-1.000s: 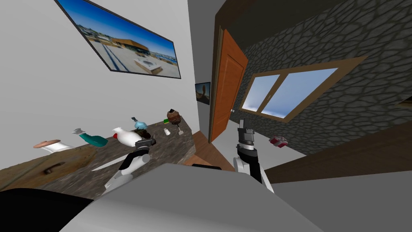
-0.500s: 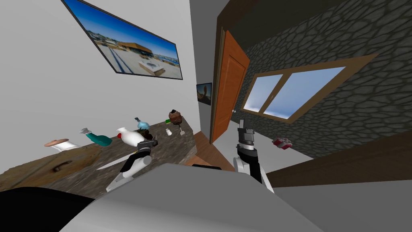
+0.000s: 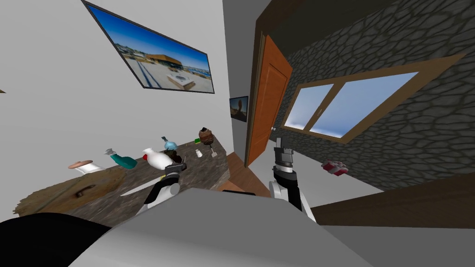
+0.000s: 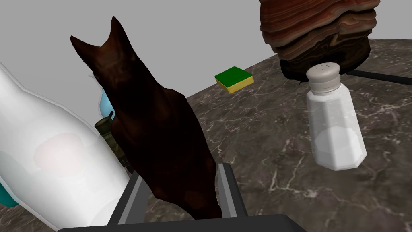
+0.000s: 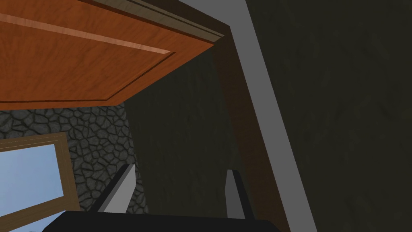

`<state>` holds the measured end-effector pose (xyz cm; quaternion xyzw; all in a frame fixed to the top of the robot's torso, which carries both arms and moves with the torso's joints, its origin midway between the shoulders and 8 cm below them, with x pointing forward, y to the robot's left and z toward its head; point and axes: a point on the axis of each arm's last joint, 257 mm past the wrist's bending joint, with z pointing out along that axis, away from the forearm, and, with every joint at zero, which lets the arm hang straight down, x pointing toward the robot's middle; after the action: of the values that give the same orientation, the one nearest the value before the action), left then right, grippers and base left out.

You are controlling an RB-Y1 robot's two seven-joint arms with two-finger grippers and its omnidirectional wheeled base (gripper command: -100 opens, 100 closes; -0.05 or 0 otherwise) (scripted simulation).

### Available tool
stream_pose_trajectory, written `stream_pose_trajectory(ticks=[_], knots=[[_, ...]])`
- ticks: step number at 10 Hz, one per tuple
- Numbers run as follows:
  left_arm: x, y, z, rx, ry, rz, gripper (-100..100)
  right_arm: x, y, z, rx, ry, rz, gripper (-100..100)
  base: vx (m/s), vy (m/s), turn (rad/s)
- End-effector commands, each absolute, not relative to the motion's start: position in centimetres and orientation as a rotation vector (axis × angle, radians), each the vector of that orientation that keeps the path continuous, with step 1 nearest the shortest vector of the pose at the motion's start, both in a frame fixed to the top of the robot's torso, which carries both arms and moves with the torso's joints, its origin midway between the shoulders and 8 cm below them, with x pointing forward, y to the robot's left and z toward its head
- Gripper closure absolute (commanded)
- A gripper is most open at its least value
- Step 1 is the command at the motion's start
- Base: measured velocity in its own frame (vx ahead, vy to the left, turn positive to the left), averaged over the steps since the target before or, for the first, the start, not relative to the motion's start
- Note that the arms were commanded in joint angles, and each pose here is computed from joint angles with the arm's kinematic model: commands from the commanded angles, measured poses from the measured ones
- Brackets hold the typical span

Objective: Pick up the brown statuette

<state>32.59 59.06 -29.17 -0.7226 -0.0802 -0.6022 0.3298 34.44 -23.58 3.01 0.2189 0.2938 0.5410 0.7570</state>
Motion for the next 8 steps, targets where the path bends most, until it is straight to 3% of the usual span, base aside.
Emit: stream_pose_trajectory(ticks=[1,8], knots=[[32.0,56.7,-30.3,-1.919,-0.179,-1.556,100,34.4,-23.6,3.0,0.477,0.64,1.179,0,0.04,0.079,0.074],[31.2,50.2,-29.7,-1.924,-0.172,-1.586,100,34.4,-23.6,3.0,0.477,0.64,1.179,0,0.031,0.064,0.056]])
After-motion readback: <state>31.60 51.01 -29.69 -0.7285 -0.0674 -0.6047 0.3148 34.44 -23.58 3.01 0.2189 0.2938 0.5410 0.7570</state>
